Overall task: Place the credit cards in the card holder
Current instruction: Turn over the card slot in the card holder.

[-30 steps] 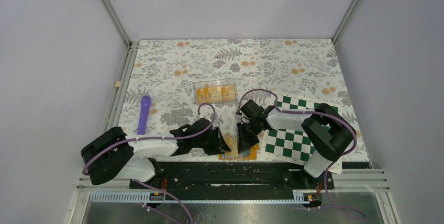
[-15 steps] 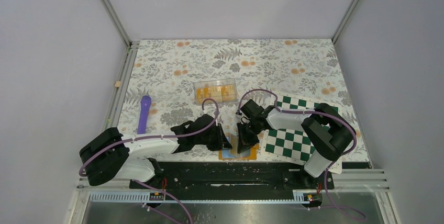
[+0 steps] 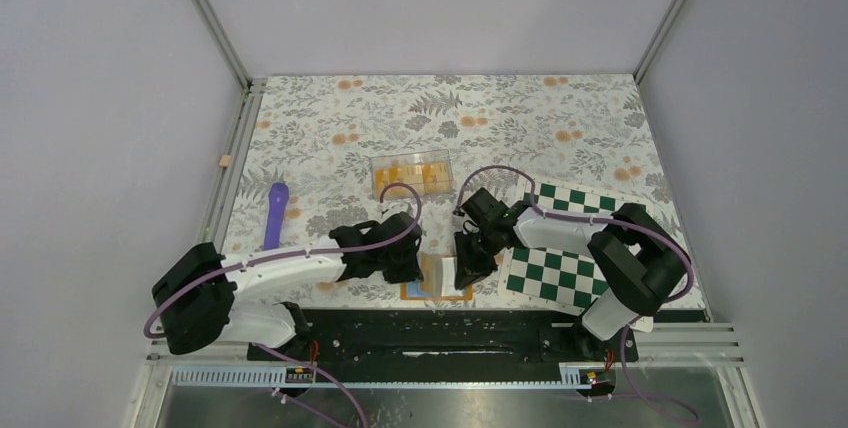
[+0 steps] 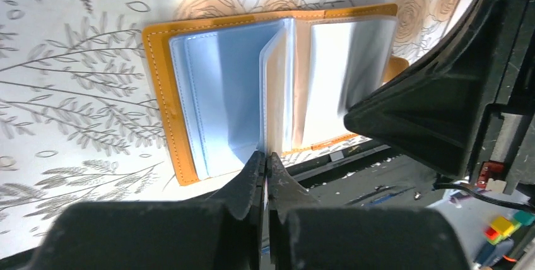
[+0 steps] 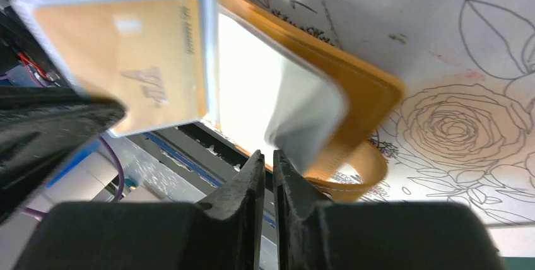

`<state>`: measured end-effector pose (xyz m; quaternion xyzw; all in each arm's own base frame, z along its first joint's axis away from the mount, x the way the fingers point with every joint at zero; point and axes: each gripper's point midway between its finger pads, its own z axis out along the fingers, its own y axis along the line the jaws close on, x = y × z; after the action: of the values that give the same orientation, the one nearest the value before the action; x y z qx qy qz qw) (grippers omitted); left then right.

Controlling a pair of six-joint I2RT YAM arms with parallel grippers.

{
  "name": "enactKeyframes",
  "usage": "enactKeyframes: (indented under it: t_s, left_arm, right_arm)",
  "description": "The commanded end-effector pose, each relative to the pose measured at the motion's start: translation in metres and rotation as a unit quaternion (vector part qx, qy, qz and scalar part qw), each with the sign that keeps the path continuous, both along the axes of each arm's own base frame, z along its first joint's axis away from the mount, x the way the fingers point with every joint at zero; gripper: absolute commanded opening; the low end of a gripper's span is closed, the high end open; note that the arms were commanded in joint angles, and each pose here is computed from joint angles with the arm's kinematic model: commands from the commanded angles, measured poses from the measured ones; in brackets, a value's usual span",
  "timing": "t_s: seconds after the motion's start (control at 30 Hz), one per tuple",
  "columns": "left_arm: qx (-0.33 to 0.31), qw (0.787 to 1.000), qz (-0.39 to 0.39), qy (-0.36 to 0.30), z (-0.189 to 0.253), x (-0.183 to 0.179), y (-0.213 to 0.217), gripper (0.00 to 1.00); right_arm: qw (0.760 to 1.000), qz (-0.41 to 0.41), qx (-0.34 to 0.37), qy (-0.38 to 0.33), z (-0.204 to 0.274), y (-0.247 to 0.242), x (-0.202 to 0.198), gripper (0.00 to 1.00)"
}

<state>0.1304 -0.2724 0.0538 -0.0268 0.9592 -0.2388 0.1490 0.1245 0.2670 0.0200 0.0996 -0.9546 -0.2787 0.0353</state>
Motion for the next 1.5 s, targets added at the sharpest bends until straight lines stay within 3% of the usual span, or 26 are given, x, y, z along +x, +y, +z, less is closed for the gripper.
enactKeyframes:
  t_s: [0.0, 0.17, 0.33, 0.47, 1.1, 1.23, 1.47]
  left_arm:
    - [0.052, 0.998, 0.010, -0.024, 0.011, 0.006, 0.021, 0.00]
    - [0.052, 0.998, -0.017, -0.021, 0.014, 0.006, 0.004, 0.00]
    - [0.037, 0.998, -0.048, -0.012, 0.015, 0.004, -0.025, 0.22]
    - [0.010, 0.998, -0.060, -0.010, 0.019, 0.003, -0.043, 0.34]
    - [-0.130, 0.980, -0.149, 0.039, 0.015, -0.020, -0.105, 0.55]
    - [-0.153, 0.976, -0.155, 0.027, 0.021, -0.021, -0.107, 0.59]
    - [-0.254, 0.955, -0.141, -0.054, 0.072, -0.007, -0.104, 0.71]
  right_arm:
    - [1.000, 0.004, -0.028, -0.013, -0.006, -0.012, 0.001, 0.17]
    - [0.999, 0.010, -0.033, -0.003, -0.017, -0.010, 0.000, 0.17]
    - [1.000, 0.010, -0.026, -0.004, -0.013, -0.009, 0.001, 0.17]
    - [1.000, 0.002, -0.018, -0.008, -0.006, -0.011, 0.001, 0.17]
    - [0.993, -0.102, 0.014, -0.059, 0.039, -0.060, 0.034, 0.22]
    - [0.993, -0.103, 0.012, -0.061, 0.041, -0.061, 0.037, 0.26]
    - [0.993, -0.102, 0.016, -0.066, 0.046, -0.056, 0.046, 0.39]
